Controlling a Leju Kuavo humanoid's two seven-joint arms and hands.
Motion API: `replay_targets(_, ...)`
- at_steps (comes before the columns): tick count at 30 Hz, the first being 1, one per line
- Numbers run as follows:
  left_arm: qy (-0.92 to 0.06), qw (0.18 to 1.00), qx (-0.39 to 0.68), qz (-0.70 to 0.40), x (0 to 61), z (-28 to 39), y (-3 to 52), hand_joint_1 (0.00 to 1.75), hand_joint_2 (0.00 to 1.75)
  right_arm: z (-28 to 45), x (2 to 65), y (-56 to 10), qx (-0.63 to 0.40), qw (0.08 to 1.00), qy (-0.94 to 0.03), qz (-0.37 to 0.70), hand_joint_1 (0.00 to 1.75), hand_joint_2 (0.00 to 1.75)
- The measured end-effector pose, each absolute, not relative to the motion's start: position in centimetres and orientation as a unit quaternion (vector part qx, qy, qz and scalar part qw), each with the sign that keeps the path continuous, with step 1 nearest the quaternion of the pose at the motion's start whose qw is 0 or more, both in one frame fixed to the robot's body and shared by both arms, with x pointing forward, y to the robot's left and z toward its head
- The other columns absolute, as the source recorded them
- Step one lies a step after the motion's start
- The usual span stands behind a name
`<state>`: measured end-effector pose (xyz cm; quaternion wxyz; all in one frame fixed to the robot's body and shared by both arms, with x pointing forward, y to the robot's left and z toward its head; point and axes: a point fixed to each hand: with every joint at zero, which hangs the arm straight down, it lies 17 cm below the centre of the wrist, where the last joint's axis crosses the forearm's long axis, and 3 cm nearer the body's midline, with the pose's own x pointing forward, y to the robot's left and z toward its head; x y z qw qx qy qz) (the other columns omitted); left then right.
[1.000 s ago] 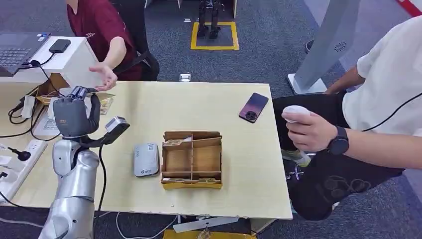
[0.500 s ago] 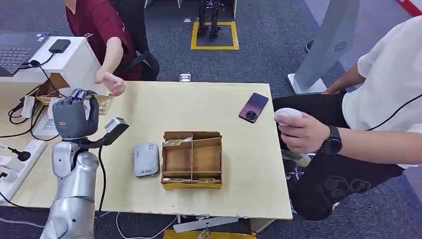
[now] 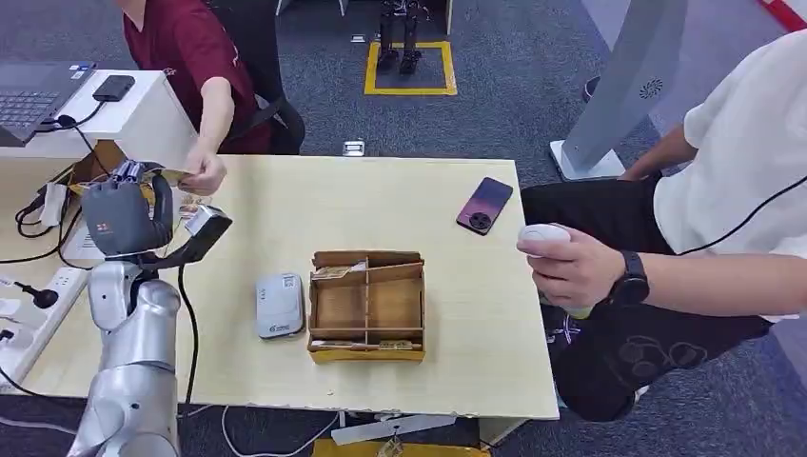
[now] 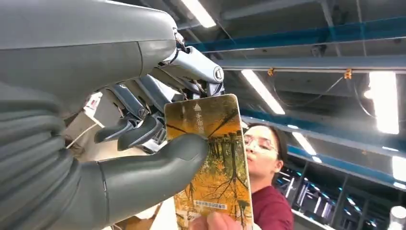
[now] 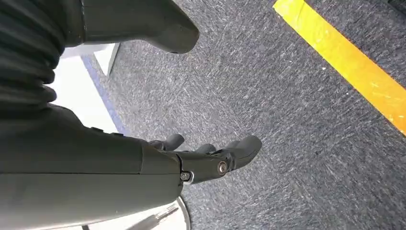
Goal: Pass the card to the sensor for recognition and then transmit it.
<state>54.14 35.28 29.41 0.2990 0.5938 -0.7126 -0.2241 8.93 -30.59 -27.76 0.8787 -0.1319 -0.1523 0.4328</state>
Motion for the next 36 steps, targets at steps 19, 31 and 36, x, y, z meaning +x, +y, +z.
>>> replay_targets(19,-0.735,0.321,0.567,-0.189,54.0,28.2,36.6,0.00,1.75,-27.8,8.8,-30.6,-0.130,0.880,-0.149,0.431,0.00,1.75)
replay_targets(31,-0.841,0.459,0.226,-0.174,47.1,18.8,29.4,0.00,1.75,-28.0,7.0,-31.6,-0.138,0.911,-0.133,0.364,0.00,1.75)
replay_targets(36,-0.854,0.382,0.188,-0.300,40.2,18.5,21.8,0.00,1.75,-28.0,7.0,-31.8,-0.139,0.917,-0.132,0.349,0.00,1.75)
